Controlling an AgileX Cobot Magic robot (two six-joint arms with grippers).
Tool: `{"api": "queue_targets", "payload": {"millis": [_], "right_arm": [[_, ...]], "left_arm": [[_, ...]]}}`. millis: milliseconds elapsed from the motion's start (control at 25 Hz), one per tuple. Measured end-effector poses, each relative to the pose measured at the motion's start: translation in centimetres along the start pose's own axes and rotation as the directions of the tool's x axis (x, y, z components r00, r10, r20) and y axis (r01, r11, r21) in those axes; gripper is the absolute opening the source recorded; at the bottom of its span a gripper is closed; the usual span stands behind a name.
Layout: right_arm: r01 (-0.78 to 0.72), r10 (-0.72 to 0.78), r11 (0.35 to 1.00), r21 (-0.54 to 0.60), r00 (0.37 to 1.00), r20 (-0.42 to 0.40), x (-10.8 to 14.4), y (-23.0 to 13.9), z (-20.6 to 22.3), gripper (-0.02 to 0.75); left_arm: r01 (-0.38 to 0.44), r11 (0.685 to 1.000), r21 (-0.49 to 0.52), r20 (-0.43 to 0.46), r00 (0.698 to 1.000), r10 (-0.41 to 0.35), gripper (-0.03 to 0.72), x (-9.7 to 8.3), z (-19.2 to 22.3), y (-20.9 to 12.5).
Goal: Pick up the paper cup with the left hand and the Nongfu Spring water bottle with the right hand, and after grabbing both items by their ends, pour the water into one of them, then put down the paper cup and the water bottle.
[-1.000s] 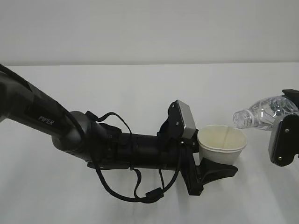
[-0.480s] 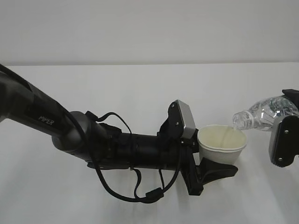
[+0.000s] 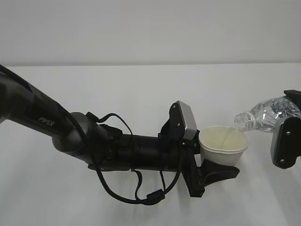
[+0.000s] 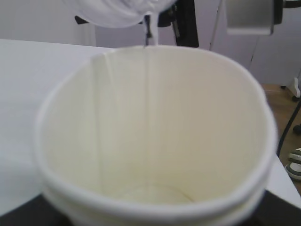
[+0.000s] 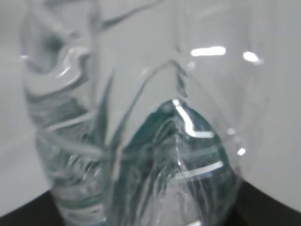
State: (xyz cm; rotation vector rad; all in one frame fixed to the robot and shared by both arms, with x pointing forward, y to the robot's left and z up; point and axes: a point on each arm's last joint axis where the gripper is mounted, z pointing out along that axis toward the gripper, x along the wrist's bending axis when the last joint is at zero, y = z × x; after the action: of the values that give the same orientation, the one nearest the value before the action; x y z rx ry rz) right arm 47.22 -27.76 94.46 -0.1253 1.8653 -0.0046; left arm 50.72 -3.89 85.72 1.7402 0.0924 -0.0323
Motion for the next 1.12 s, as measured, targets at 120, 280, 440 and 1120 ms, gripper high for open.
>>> {"api": "queue_targets", "payload": {"millis": [120, 280, 440, 1120], "right_arm": [[0.005, -0.005, 1.0, -0.005, 1.0, 0.001, 0.0, 0.05, 0.0, 0.401], [0.012, -0.012, 1.0, -0.012, 1.0, 0.001, -0.01, 0.11, 0.0, 0.401], [0.014, -0.014, 1.0, -0.014, 1.0, 0.001, -0.01, 0.12, 0.0, 0.401], [0.029, -0.029, 0.999, -0.015, 1.0, 0.002, -0.01, 0.14, 0.0, 0.401]], "left_arm": [[0.0, 1.0, 0.0, 0.0, 1.0, 0.0, 0.452, 0.0, 0.0, 0.0], [0.0, 1.0, 0.0, 0.0, 1.0, 0.0, 0.452, 0.0, 0.0, 0.0], [0.0, 1.0, 0.0, 0.0, 1.0, 0.0, 0.452, 0.0, 0.0, 0.0], [0.002, 1.0, 0.001, 0.002, 1.0, -0.002, 0.451, -0.02, 0.0, -0.01]]}}
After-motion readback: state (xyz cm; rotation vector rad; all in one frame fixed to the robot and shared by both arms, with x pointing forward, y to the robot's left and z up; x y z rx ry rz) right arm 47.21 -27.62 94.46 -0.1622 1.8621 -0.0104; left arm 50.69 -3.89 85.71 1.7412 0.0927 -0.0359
